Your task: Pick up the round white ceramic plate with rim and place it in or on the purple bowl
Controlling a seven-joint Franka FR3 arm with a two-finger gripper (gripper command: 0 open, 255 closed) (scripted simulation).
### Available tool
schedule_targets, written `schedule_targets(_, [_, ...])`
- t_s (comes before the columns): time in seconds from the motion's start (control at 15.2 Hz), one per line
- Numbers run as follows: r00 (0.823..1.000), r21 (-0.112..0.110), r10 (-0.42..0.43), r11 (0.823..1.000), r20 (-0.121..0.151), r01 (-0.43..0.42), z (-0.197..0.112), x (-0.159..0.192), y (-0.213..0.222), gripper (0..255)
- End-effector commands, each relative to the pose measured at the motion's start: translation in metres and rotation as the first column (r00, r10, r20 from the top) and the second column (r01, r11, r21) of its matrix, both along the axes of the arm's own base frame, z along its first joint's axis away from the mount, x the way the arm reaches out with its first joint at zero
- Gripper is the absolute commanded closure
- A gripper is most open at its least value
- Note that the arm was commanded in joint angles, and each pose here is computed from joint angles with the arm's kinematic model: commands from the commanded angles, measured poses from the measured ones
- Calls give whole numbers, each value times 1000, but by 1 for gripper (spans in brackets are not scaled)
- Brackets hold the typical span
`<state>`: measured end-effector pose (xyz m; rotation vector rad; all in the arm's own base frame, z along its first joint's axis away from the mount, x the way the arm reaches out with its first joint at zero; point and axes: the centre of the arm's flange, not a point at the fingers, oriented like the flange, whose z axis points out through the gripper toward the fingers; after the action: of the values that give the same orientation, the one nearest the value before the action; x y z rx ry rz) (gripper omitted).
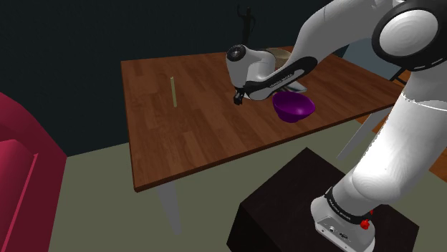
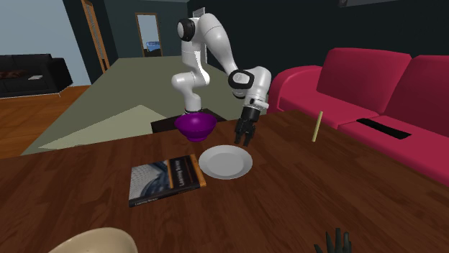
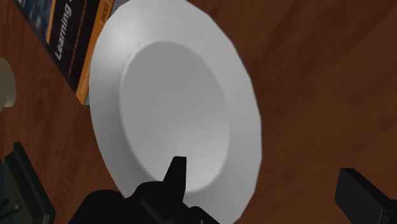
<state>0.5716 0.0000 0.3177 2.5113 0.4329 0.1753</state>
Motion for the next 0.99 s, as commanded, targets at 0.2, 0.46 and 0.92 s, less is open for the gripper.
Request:
schedule_targets(0.2, [1000,0,0,1000,0,0,0,0,0,0])
schedule_targets(0.46, [1000,0,0,1000,0,0,0,0,0,255])
schedule_targets(0.92, [1000,0,0,1000,0,0,0,0,0,255])
